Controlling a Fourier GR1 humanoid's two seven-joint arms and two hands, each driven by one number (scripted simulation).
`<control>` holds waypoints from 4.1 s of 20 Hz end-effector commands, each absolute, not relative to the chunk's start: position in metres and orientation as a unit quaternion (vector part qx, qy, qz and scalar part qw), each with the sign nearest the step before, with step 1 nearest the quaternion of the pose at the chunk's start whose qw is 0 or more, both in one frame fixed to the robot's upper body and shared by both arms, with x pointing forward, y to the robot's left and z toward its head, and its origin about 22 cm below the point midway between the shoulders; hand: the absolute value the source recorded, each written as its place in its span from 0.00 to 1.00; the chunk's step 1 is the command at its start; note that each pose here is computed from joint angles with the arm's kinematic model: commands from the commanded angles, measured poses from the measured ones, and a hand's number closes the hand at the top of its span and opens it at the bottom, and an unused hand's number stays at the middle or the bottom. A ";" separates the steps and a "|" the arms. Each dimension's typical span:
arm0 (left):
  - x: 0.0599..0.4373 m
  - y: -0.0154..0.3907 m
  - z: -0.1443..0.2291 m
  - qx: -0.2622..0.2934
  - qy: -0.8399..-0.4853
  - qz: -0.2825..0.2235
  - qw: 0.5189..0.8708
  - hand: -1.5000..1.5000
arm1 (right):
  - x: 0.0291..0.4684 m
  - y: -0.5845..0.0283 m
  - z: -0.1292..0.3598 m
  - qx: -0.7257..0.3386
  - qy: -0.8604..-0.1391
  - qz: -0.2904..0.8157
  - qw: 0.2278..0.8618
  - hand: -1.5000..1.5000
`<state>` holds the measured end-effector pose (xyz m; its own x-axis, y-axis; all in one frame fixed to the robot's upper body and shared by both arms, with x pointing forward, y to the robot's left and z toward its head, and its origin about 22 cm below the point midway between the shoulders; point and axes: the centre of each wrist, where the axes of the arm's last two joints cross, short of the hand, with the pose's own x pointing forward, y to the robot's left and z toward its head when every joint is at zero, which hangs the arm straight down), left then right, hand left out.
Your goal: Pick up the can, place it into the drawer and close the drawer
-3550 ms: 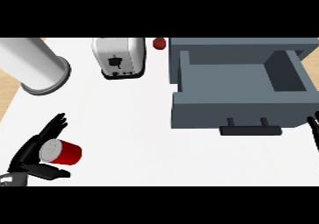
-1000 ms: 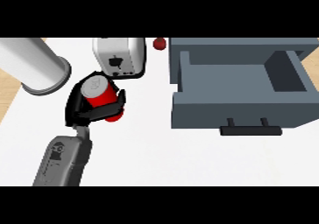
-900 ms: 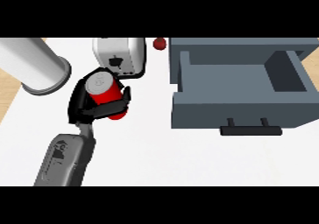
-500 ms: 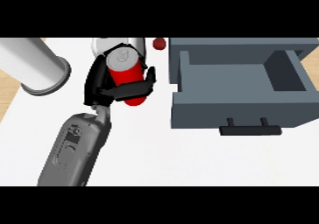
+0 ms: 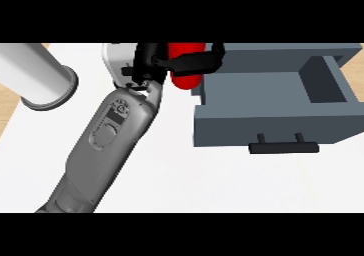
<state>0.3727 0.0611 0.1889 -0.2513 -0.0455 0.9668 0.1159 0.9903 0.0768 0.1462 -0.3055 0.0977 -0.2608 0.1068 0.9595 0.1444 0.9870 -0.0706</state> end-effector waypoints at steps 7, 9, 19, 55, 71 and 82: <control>0.391 0.003 0.242 -0.012 -0.786 -0.069 0.614 1.00 | 0.144 -0.308 0.099 -0.074 -0.797 -0.011 0.599 0.00; 0.403 -0.001 0.245 0.002 -0.782 -0.071 0.619 1.00 | 0.147 -0.307 0.093 -0.072 -0.790 -0.006 0.609 0.00; 0.411 -0.022 0.245 0.027 -0.778 -0.101 0.620 1.00 | 0.154 -0.296 0.099 -0.072 -0.798 -0.011 0.598 0.00; 0.427 -0.006 0.163 0.147 -0.766 -0.105 0.618 0.00 | 0.193 -0.291 0.114 -0.059 -0.810 0.020 0.583 0.00; 0.425 -0.005 0.155 0.126 -0.762 -0.056 0.633 0.00 | 0.185 -0.294 0.141 -0.156 -0.833 0.121 0.517 0.00; 0.420 -0.023 0.190 0.085 -0.780 -0.021 0.619 0.00 | 0.191 -0.273 0.151 -0.238 -0.823 0.235 0.459 0.00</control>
<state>0.4246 -0.0116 0.1729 -0.2039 -0.1882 0.9607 -0.1193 0.9788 0.1664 0.1861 -0.2809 0.1482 -0.4546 0.5235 0.7206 0.1466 0.8420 -0.5192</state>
